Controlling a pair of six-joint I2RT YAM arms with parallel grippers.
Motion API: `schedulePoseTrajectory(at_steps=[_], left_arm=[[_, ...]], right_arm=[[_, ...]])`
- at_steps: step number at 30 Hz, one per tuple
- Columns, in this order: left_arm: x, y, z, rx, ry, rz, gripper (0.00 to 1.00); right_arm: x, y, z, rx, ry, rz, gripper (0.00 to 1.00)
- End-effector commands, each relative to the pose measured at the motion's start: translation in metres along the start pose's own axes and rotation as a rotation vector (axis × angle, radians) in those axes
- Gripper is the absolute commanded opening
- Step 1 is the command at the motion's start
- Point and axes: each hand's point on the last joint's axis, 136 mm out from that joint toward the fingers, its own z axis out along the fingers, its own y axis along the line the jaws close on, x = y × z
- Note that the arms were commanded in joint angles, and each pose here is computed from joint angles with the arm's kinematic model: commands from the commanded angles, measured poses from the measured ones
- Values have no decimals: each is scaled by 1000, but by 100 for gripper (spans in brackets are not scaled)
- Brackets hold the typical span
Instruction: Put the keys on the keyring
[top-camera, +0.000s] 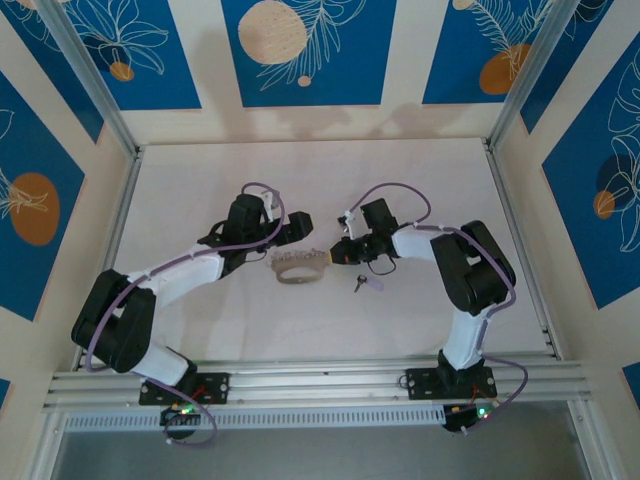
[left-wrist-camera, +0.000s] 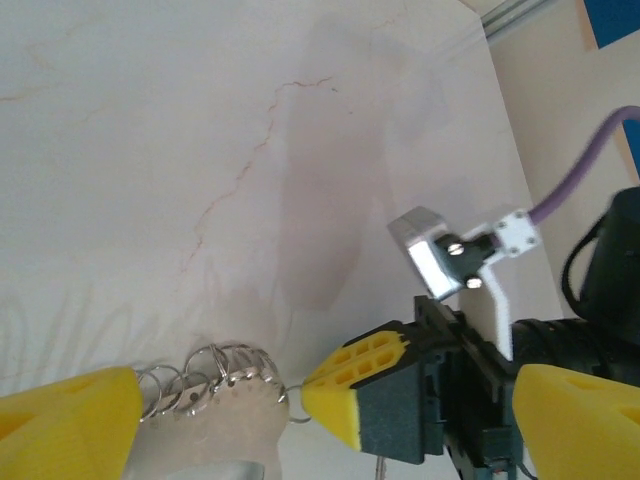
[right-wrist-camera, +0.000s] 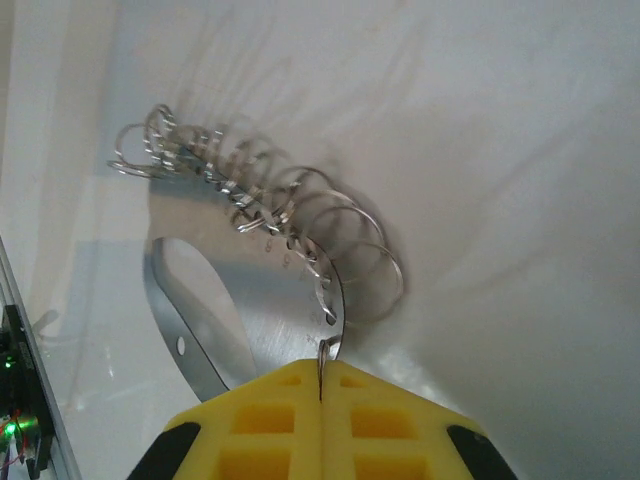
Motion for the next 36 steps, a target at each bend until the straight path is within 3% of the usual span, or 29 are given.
schedulePoseTrajectory(at_steps=[1, 8, 20, 36], left_arm=[[-18, -11, -17, 6, -35, -31, 97], [-42, -25, -50, -51, -78, 18, 100], [-79, -83, -95, 210, -139, 175, 96], [-96, -151, -130, 476, -194, 361, 76]], right_arm=[[-21, 24, -24, -25, -89, -83, 0], [-64, 83, -73, -105, -284, -275, 0], [-114, 175, -156, -235, -575, -567, 0], [-128, 228, -197, -426, -684, -606, 0]])
